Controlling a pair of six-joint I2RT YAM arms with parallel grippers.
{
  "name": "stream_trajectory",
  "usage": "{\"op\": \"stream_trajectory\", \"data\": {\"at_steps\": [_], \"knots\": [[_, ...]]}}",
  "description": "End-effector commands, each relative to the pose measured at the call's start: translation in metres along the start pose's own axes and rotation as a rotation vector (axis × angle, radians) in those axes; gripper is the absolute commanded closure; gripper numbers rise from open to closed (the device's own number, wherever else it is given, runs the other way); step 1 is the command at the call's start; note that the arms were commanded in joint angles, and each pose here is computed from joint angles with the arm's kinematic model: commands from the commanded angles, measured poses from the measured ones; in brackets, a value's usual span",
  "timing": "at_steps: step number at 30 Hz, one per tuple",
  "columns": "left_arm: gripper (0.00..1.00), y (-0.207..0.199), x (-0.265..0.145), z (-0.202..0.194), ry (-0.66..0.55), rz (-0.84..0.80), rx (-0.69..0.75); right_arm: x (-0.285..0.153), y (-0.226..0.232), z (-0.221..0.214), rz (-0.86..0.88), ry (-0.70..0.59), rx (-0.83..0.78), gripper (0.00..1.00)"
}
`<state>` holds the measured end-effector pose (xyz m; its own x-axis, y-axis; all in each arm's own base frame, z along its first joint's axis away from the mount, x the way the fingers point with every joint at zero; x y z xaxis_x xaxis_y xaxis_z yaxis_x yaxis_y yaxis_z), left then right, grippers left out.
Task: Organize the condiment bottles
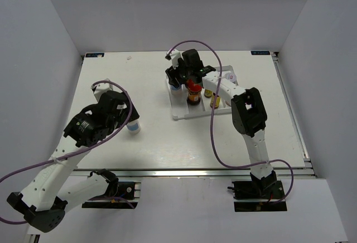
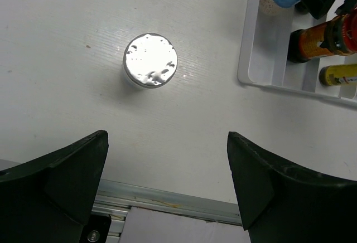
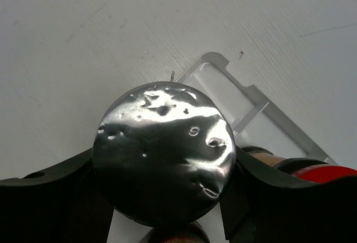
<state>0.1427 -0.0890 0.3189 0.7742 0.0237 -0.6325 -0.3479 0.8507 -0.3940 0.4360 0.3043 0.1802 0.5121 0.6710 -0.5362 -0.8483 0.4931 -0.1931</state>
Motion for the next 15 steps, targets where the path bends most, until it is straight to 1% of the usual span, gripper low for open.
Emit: {"op": "stream_trajectory", "data": {"at_steps": [1, 2, 5, 6, 7, 9, 15], "knots": [[0.03, 0.005, 0.006, -0.005, 0.010, 0.062, 0.027, -0.009, -0.012, 0.032, -0.042, -0.114, -0.057, 0.55], [0.03, 0.006, 0.007, -0.006, 0.014, 0.074, 0.033, -0.009, -0.013, 0.030, -0.042, -0.111, -0.061, 0.53], [0.03, 0.006, 0.012, -0.009, 0.020, 0.091, 0.044, -0.009, -0.011, 0.026, -0.032, -0.103, -0.067, 0.37], [0.03, 0.006, 0.013, -0.009, 0.021, 0.095, 0.047, -0.011, -0.010, 0.026, -0.024, -0.100, -0.069, 0.25], [0.03, 0.007, 0.014, -0.010, 0.021, 0.097, 0.048, -0.012, -0.009, 0.028, -0.015, -0.104, -0.073, 0.19], [0.02, 0.008, 0.018, -0.013, 0.025, 0.110, 0.055, -0.016, -0.008, 0.030, -0.011, -0.109, -0.082, 0.11], [0.02, 0.010, 0.032, -0.021, 0.035, 0.161, 0.086, -0.035, -0.010, 0.048, -0.005, -0.152, -0.117, 0.11]]}}
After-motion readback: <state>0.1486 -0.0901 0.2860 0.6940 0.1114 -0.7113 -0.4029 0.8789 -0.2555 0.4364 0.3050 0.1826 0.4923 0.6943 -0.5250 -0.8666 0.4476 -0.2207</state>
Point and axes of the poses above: each gripper's point midway between its finger pads, its own x axis out along the fingers, its own y axis along the line the jaws close on, z = x × y, the point moved 10 cm from there along -x, back along the fingers, and after that the axes turned 9 degrees about -x, right-handed, at the moved point
